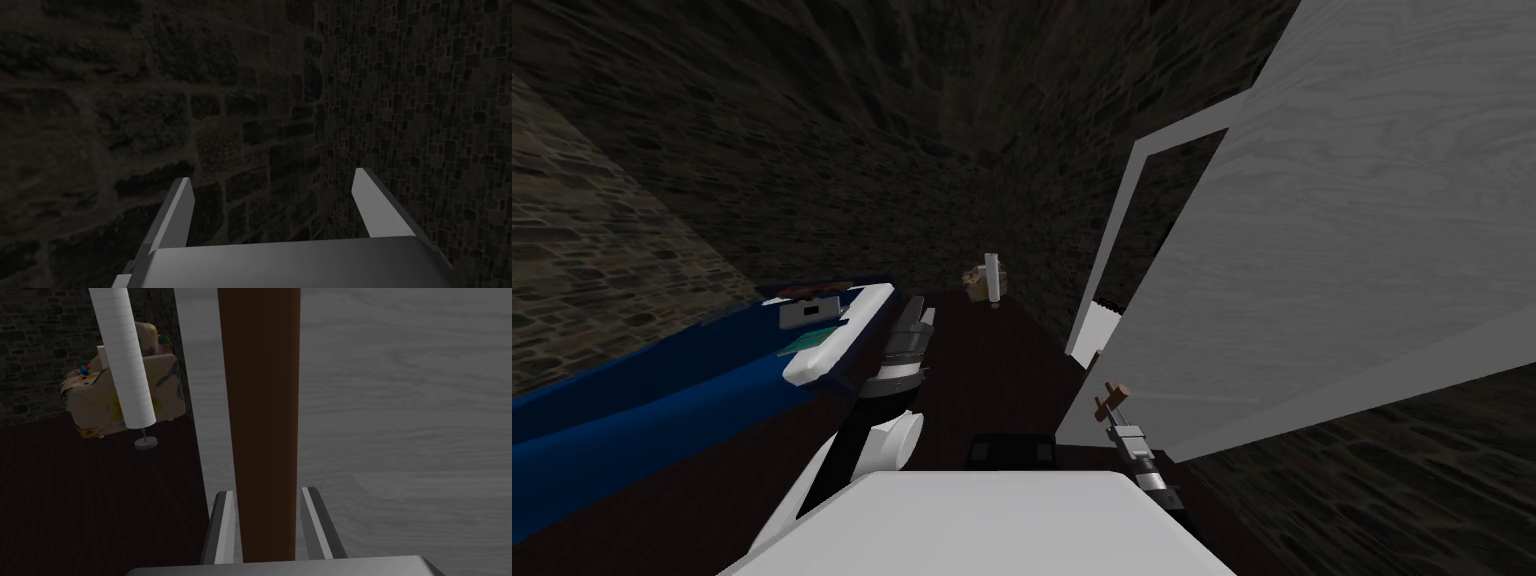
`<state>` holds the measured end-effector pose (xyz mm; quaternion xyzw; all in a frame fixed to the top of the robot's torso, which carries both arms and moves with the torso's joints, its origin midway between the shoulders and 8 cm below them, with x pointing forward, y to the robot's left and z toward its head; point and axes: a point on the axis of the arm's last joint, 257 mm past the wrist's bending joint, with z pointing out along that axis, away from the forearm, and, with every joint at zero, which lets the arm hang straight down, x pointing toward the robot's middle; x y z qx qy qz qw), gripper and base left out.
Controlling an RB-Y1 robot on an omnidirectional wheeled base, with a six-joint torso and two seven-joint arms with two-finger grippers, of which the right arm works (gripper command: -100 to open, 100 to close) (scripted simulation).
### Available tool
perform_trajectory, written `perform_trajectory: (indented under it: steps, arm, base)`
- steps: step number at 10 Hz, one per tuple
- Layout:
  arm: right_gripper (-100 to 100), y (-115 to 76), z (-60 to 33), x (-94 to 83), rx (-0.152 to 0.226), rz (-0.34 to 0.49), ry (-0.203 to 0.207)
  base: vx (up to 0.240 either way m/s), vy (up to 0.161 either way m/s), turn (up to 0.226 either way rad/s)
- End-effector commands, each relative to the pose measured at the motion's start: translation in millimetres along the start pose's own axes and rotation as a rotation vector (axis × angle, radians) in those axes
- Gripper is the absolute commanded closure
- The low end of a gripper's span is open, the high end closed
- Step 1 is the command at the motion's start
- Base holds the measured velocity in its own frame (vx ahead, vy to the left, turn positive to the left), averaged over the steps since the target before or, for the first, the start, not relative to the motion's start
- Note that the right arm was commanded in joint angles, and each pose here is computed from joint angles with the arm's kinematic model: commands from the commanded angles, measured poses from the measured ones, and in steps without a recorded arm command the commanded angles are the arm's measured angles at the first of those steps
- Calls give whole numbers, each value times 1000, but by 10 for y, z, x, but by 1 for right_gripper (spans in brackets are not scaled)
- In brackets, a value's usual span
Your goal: Pull the door open
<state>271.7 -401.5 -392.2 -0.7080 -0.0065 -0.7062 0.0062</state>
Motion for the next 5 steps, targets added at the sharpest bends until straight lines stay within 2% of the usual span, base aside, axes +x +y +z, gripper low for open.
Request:
perform_trajectory:
  steps: [1, 5]
  arm:
    - [100, 0, -14, 2, 7, 1, 2]
    - [100, 15, -64, 3, 30, 1, 3]
  base:
    - [-183, -41, 128]
    - [-215, -41, 129]
